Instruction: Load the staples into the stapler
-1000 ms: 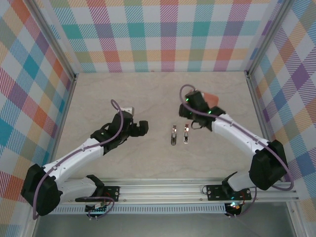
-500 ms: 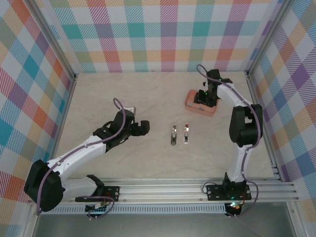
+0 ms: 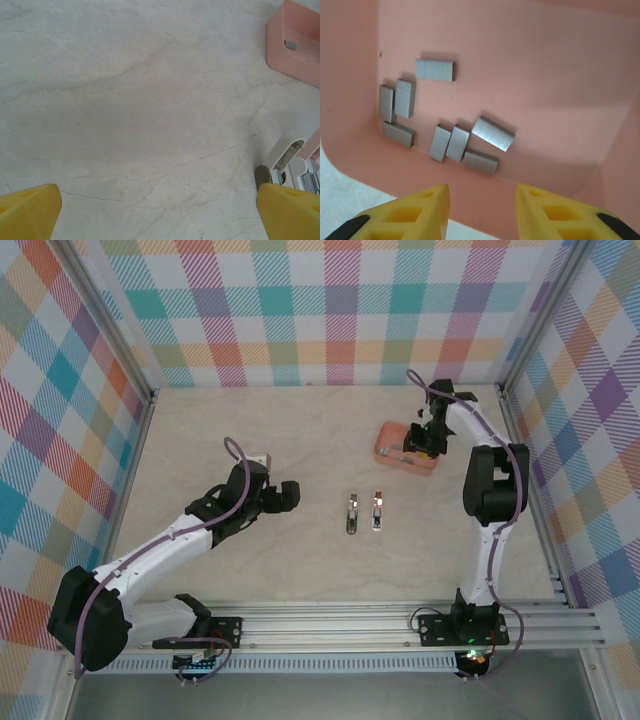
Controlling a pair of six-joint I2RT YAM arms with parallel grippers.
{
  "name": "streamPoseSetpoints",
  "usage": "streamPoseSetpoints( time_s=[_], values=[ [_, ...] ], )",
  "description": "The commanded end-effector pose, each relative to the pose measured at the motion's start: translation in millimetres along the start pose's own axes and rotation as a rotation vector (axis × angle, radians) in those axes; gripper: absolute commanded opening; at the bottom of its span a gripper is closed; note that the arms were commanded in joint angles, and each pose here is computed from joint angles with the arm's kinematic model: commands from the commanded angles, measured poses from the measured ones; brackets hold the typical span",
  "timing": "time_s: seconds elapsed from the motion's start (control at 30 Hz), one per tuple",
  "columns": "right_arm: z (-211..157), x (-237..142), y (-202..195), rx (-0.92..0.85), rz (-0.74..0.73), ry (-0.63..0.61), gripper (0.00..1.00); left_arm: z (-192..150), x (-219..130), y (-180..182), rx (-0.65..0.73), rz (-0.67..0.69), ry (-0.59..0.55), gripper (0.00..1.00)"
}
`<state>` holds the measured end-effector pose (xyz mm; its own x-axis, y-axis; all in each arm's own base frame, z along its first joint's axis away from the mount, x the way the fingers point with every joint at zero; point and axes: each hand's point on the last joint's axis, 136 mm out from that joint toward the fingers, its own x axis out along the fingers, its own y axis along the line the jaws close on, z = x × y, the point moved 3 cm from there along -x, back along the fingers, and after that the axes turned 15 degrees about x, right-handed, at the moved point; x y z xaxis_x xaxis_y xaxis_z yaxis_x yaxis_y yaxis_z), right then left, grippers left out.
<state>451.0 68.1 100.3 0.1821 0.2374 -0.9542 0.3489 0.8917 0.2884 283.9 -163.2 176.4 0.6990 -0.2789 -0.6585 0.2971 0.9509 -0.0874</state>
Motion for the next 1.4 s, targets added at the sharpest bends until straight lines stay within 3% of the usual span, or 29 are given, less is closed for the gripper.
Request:
streamPoseSetpoints(
  time_s=[0.0, 0.57, 0.93, 1.17, 1.37],
  values=[
    [-11.1, 3.2, -6.9, -0.028, -0.044, 0.060, 0.39, 5.8, 0.4, 2.2, -0.017, -0.001, -0.023, 1.00],
    [-32.0, 15.4, -19.9, -0.025, -0.090, 0.172, 0.37, 4.9, -9.9, 10.0, -0.028, 0.030, -0.048, 1.00],
    [-81.3, 5.7, -0.9, 0.004, 0.069, 0.294, 0.34, 4.7, -9.2, 12.4, -0.033, 0.043, -0.061, 1.00],
    [-82.0, -34.1, 22.7, -0.046, 0.140, 0.198, 0.39, 6.7, -9.6, 11.0, -0.026, 0.034, -0.062, 1.00],
    [-46.9, -48.4, 5.4, -0.152, -0.036, 0.056, 0.49, 7.9, -11.3, 11.6, -0.022, 0.036, -0.065, 1.00]
  ],
)
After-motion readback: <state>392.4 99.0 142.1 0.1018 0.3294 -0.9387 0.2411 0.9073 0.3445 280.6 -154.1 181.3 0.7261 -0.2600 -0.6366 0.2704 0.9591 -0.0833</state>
